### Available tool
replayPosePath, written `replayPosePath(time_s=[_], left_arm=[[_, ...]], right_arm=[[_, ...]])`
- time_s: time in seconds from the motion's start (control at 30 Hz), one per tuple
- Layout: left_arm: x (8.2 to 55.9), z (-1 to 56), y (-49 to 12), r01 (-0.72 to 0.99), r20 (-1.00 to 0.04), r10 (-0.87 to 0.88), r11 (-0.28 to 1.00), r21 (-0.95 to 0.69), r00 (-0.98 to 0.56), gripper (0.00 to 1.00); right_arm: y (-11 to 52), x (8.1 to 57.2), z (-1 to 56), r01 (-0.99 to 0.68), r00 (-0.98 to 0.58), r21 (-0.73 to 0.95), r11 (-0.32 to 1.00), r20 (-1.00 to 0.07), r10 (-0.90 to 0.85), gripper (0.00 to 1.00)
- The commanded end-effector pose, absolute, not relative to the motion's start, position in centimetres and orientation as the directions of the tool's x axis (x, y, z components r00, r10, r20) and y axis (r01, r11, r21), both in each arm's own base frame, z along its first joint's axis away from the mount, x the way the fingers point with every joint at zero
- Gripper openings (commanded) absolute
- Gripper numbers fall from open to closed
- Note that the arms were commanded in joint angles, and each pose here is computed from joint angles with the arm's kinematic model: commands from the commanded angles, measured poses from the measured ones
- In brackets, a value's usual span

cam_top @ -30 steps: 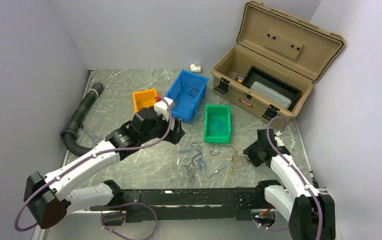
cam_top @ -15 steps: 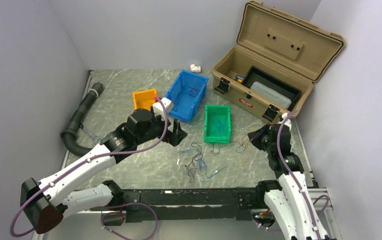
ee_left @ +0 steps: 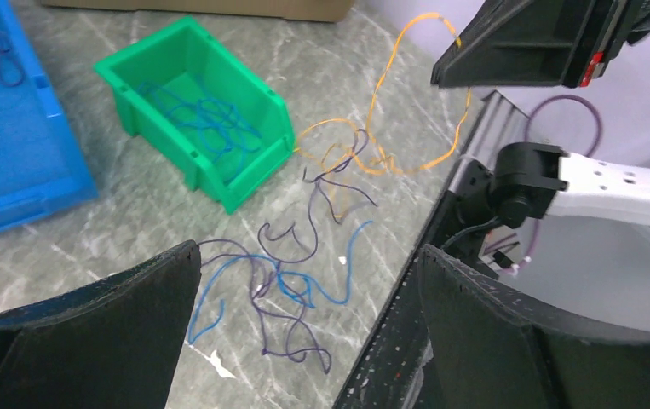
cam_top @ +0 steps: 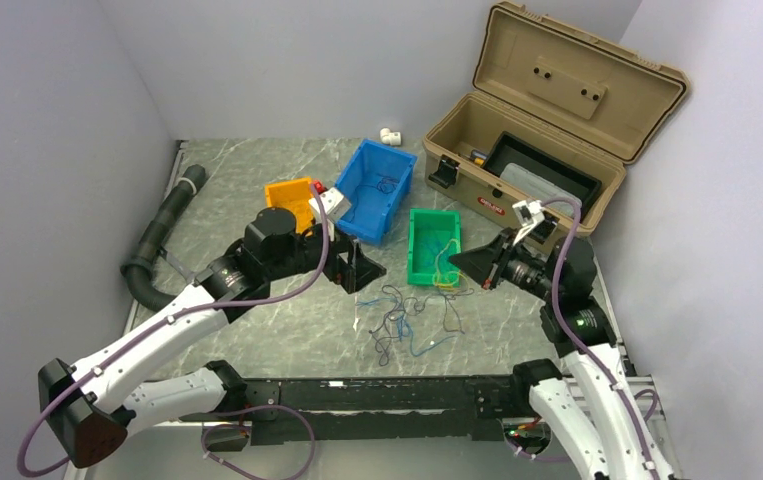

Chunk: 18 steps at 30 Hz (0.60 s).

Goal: Untangle the cables

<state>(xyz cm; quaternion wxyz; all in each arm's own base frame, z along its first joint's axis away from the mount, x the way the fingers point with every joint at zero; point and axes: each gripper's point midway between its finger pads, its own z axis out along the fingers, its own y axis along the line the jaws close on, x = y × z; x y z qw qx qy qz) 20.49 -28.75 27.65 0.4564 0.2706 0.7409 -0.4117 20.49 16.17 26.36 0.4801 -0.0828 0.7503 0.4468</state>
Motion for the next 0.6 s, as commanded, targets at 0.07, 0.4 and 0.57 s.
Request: replayPosePath(time_s=[0.07,0.4,0.57], left_arm=[[18.8,32.4,-31.1,0.879,-0.927,-0.017,0.311,-0.362,-0.376,0.97],[16.4,33.0,-33.2,0.962,-0.962,-0.071,0.05,-0.268,-0.264,0.99],[15.6,32.5,-33.6,0.965,-0.955,-0.144,-0.002,-0.263,-0.261,0.99]], right_arm=[[21.3,16.5,30.9,-0.817,-0.435,0.464,0.342,-0.886,0.162,0.0],[23.7,14.8,34.2,-0.87,-0.418,0.447,0.209,-0.893,0.166,0.0],[23.6,15.6,35.9,-0.866,-0.401,0.446,0.227,-0.889,0.219,0.0]])
